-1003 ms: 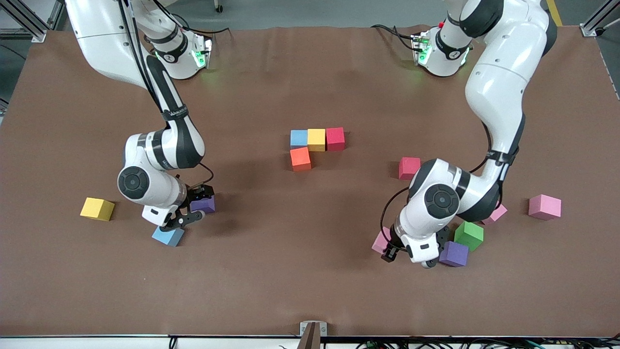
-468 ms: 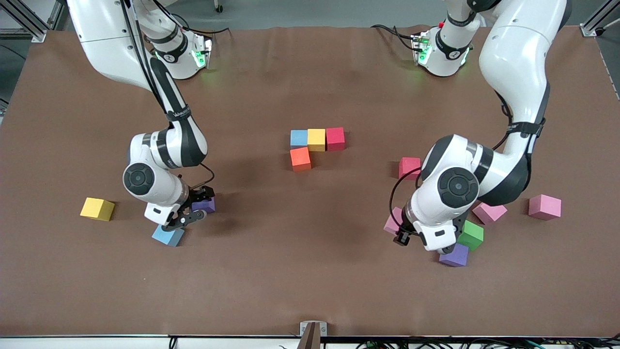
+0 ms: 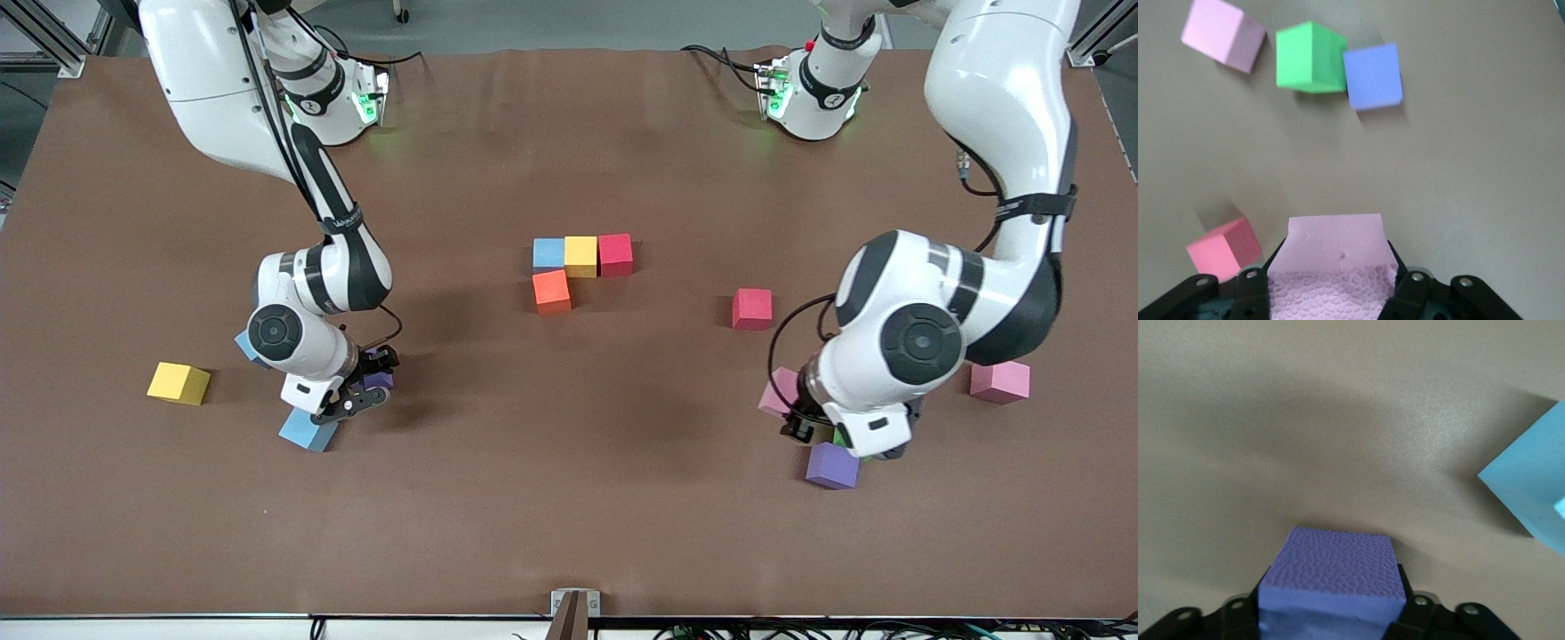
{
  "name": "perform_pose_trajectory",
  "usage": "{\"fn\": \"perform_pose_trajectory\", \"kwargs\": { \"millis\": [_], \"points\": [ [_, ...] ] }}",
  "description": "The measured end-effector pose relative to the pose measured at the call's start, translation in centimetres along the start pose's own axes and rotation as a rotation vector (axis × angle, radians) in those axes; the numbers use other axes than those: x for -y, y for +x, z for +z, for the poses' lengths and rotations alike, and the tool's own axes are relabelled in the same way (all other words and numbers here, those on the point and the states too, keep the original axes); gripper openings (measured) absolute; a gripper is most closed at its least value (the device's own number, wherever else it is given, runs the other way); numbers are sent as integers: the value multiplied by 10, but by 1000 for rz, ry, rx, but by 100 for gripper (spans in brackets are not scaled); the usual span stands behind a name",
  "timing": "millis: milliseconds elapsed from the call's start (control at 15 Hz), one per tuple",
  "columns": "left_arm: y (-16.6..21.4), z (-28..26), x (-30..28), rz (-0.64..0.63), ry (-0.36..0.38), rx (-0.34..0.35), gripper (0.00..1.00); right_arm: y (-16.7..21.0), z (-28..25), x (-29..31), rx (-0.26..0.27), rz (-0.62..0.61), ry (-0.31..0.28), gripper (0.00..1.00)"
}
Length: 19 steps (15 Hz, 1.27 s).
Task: Arrange 11 blocks into digit 3
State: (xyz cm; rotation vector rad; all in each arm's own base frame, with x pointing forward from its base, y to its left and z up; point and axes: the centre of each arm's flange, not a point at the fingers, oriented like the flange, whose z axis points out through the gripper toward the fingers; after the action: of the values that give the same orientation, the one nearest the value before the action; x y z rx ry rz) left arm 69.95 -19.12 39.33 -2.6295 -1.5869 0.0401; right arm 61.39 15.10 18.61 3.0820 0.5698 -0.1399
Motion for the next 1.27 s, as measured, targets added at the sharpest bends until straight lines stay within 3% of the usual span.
{"fn": "perform_pose_trajectory", "kwargs": {
  "millis": [67, 334, 669, 936, 1271],
  "points": [
    [11, -1, 3, 10, 3, 1, 56, 0, -1, 0, -1, -1, 0, 62],
    [34, -10, 11, 26, -11, 21, 56, 9, -9, 18, -20, -40, 1, 62],
    [44, -12, 17, 33, -1, 23, 56, 45, -75, 90, -59, -117, 10, 62],
    [44, -24, 20, 66, -19, 59, 56, 63, -103, 172, -115, -36, 17, 62],
    [47, -25, 25, 66, -1, 72, 56, 75, -77, 279, -133, 47, 29, 62]
  ]
}}
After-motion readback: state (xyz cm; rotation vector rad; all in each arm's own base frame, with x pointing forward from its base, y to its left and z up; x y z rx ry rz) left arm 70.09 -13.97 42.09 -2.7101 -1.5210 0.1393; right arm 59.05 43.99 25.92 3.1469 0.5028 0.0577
